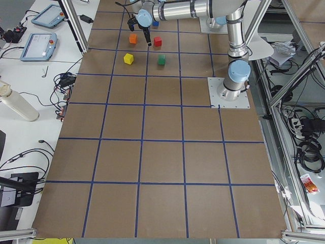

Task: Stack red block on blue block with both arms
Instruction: 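Withdraw the left gripper while the right gripper moves toward the red cube, then lower the right gripper over the red cube, then close the right gripper on the red cube and lift it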

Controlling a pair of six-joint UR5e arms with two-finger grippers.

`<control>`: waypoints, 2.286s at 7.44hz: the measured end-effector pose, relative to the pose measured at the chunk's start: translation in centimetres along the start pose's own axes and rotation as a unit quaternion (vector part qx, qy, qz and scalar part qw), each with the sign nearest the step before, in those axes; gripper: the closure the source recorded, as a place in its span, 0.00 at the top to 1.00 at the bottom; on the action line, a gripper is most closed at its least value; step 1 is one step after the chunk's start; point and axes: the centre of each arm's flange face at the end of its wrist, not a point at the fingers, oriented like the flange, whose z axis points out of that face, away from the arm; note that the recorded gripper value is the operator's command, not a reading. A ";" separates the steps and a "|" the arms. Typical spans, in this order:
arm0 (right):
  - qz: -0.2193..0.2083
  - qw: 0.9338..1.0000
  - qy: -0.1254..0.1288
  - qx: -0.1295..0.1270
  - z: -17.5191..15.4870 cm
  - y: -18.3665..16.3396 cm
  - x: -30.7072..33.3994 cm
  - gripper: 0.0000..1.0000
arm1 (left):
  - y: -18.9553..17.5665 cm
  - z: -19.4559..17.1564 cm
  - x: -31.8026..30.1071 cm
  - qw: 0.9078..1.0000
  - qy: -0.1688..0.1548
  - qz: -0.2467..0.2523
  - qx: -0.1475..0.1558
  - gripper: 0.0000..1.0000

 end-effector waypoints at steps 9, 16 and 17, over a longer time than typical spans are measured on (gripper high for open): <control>-0.059 0.997 -0.012 0.045 18.2 2.7 -9.7 0.99 | 5.4 -8.7 -10.8 0.989 0.047 0.112 0.089 1.00; -0.115 0.993 -0.004 0.022 21.5 3.8 -10.4 0.00 | 5.6 -5.6 -11.3 0.989 0.047 0.110 0.085 1.00; -0.116 0.993 -0.004 0.023 21.5 3.8 -10.5 0.00 | 5.6 -5.6 -11.3 0.989 0.047 0.110 0.084 1.00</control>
